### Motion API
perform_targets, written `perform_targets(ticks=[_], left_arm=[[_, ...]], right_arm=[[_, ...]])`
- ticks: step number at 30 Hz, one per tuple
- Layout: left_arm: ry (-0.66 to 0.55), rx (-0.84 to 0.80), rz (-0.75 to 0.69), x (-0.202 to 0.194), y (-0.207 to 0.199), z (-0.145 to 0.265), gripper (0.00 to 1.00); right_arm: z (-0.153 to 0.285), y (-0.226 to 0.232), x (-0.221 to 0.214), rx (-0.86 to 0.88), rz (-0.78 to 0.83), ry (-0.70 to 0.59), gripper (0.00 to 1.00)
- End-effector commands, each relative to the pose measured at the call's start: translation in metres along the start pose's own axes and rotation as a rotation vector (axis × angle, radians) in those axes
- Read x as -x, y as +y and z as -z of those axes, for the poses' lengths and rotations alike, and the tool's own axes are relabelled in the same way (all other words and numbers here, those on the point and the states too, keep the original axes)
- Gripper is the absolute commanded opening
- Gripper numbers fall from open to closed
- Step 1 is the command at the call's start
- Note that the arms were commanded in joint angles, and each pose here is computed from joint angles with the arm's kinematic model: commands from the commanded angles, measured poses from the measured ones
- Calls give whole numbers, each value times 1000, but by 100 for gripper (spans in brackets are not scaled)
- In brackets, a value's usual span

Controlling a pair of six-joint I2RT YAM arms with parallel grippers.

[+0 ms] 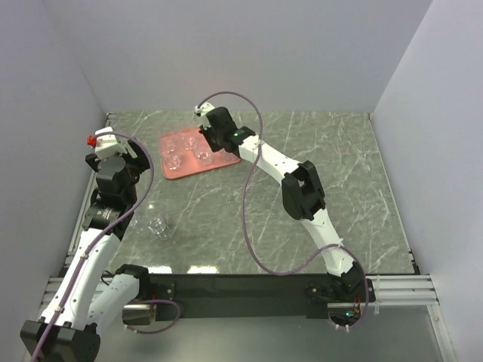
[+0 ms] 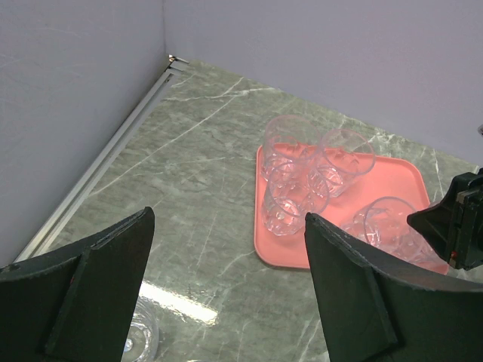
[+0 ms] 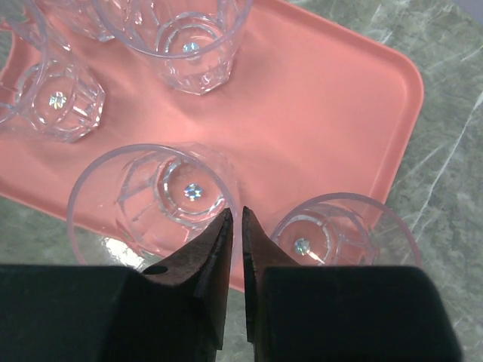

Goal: Place the glasses into the tray

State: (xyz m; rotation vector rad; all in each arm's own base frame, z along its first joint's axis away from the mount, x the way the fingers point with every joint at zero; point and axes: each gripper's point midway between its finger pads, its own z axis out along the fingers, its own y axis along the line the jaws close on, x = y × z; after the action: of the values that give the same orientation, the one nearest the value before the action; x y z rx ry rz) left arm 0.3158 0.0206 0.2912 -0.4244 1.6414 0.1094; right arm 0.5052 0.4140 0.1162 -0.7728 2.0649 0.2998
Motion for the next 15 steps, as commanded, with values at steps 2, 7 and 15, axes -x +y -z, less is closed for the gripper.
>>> perform_targets(ticks=[2, 7, 15], left_arm=[[-29, -10, 0, 7, -1, 0, 86], [-24, -10, -2, 5, -1, -1, 86], [-23, -16, -6, 3, -3, -3, 86]], right_arm=[[8, 3, 42, -11, 14, -117, 22], [22, 2, 61, -13, 28, -157, 50], [69, 3, 105, 29, 74, -239, 58]])
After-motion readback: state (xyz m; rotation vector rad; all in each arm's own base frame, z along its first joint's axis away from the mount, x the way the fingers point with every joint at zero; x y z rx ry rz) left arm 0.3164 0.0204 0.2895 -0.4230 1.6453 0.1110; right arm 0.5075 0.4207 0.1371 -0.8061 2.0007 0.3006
